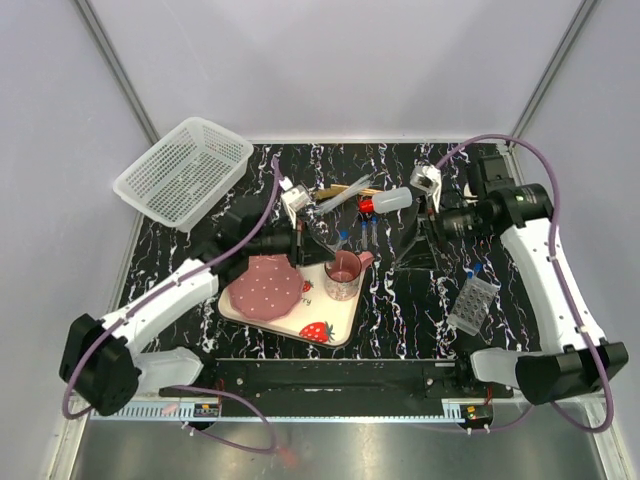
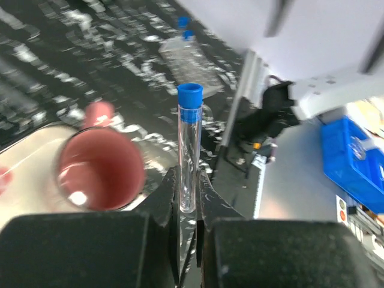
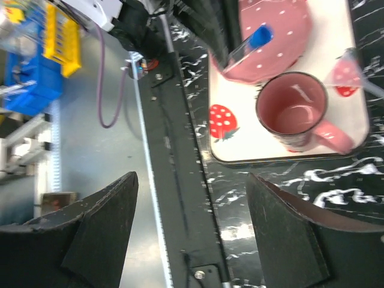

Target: Organize the chemistry lab equipment

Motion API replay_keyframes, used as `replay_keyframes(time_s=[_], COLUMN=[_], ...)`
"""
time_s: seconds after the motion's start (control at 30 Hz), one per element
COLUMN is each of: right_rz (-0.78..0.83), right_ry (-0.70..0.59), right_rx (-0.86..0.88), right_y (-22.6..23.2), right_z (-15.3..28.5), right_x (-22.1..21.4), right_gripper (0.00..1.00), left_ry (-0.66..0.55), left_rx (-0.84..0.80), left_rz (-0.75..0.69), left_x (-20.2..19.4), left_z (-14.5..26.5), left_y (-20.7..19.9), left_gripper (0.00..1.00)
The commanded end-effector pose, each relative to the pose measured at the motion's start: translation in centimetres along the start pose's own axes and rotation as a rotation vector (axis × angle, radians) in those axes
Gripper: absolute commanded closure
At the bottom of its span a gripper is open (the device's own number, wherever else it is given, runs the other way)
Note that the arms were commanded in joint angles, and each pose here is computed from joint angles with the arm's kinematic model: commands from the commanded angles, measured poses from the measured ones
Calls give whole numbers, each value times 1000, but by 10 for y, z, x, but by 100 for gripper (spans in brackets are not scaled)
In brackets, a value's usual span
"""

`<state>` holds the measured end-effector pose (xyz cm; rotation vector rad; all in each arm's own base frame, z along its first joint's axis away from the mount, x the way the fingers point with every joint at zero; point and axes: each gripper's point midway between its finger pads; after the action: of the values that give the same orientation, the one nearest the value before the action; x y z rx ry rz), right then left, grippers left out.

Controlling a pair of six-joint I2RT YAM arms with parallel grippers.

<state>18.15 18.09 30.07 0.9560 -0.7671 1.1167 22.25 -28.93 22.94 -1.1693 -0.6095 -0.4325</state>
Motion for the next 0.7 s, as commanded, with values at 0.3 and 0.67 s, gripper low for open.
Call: replay_keyframes(time_s=[0.3, 0.67], right_rz=[-286, -280], right_ry=[-56, -17], right_rx=[77, 52], right_y=[-2, -3], right_z=[-22, -29], right_x=[9, -4], right_gripper=[23, 45], left_ry=[-118, -85], left_rx=[-257, -266], left_rz=[-76, -54], left_x=[7, 3], left_z=[-52, -78], left_y=[-113, -123], left_gripper=[100, 100])
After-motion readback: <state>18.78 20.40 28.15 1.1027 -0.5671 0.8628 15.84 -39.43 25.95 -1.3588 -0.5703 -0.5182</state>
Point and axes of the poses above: each gripper's point midway between its finger pads, its own z axis back along the fingers, its own y axis along the line the jaws close on, x = y × z, and after that the axes turned 12 degrees about z, right-handed
